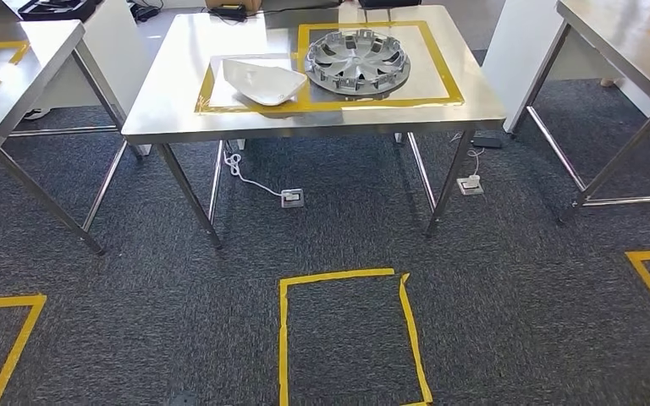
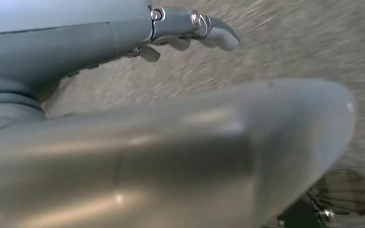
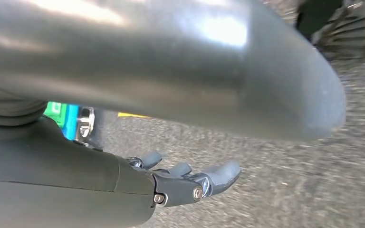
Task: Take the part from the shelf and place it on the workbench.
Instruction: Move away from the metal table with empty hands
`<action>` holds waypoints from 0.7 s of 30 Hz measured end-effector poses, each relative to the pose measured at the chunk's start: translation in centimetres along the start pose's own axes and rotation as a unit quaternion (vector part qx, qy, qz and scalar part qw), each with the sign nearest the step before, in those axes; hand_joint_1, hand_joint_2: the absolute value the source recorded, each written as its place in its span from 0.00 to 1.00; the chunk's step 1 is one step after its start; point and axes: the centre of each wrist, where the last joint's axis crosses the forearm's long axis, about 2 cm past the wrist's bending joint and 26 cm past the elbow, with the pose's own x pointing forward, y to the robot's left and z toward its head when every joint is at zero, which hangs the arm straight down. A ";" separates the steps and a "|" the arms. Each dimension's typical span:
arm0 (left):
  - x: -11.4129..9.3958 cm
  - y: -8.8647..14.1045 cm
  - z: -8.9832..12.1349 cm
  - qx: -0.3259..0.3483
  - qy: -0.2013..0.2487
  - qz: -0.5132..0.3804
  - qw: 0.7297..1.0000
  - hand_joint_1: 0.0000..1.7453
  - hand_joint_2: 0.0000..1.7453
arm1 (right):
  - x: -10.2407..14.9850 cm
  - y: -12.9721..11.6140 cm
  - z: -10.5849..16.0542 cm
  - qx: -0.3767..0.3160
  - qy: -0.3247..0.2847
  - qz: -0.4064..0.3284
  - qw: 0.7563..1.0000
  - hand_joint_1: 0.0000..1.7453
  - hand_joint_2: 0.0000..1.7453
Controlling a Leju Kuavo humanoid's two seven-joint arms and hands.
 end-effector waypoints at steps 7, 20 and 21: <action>-1.5 0.5 -0.3 0.004 0.022 0.089 0.996 0.00 0.00 | 0.2 -0.1 0.0 0.001 0.006 0.001 1.000 0.00 0.00; -1.9 0.3 -0.4 -0.063 0.030 0.188 0.980 0.00 1.00 | 0.0 -0.8 0.1 -0.011 0.026 0.001 1.000 0.00 1.00; -1.8 0.2 -0.3 -0.069 0.034 0.183 0.980 0.00 1.00 | 0.1 -0.8 0.1 -0.013 0.028 0.001 1.000 0.00 1.00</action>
